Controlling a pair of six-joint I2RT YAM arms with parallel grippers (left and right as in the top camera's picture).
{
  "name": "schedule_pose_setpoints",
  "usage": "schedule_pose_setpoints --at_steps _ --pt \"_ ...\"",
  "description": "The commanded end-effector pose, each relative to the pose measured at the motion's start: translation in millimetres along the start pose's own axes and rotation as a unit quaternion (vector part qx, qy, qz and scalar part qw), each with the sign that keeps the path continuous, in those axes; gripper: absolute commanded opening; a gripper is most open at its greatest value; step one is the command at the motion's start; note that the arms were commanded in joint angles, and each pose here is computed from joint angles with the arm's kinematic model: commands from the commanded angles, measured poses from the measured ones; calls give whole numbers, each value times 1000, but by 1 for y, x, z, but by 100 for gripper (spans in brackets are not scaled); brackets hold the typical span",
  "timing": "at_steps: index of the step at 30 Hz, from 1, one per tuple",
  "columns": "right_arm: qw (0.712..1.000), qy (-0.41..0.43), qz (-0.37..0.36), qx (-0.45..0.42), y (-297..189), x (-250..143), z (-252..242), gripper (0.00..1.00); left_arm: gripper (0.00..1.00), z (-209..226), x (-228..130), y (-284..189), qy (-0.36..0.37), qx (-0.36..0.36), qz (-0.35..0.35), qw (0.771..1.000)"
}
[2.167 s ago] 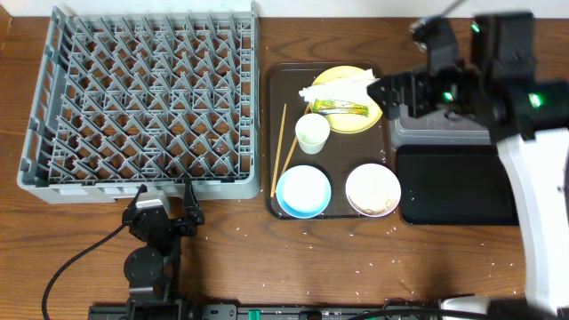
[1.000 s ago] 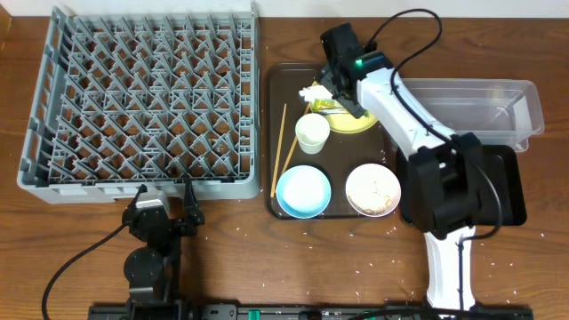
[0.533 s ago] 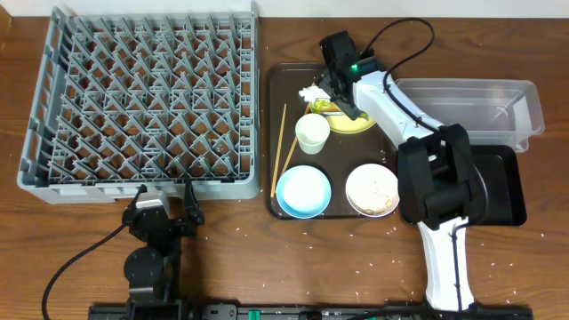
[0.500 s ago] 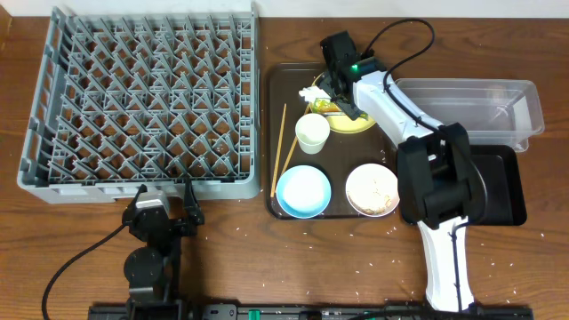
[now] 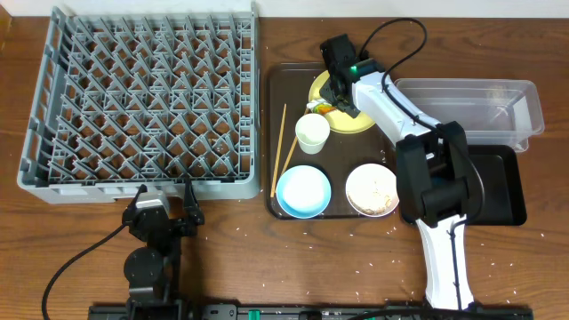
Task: Sort waste into correct bins and load items into the dishwasher
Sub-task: 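Grasp the napkin and yellow snack wrapper on the plate with right gripper, then carry the napkin and wrapper right and drop into the clear bin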
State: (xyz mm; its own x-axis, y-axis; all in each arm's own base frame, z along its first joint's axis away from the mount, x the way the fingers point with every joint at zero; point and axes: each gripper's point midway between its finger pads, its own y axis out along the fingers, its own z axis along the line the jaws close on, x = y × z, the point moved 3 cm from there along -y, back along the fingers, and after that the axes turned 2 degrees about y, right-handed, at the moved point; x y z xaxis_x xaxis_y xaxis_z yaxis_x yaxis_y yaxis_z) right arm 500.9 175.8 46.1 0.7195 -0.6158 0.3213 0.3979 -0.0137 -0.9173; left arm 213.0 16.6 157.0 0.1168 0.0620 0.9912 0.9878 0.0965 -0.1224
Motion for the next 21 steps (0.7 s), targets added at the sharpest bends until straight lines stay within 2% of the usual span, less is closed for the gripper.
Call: schedule_pose_setpoints --at_steps 1,7,8,11,16,21 --pt "998 -44 -12 39 -24 26 14 1 86 3 -17 3 4 7 22 1000" --pt "993 -51 -35 97 -103 65 20 1 86 3 -17 3 4 7 22 1000" --pt "992 -41 -49 106 -132 78 13 1 86 3 -17 3 4 7 21 1000" --pt "991 -19 -69 111 -173 98 -7 1 86 3 -17 3 4 7 21 1000" --pt "991 70 -103 56 -214 133 -71 1 86 3 -17 3 4 7 21 1000" --pt "975 186 -111 -45 -211 154 -145 1 86 3 -17 3 4 7 22 1000"
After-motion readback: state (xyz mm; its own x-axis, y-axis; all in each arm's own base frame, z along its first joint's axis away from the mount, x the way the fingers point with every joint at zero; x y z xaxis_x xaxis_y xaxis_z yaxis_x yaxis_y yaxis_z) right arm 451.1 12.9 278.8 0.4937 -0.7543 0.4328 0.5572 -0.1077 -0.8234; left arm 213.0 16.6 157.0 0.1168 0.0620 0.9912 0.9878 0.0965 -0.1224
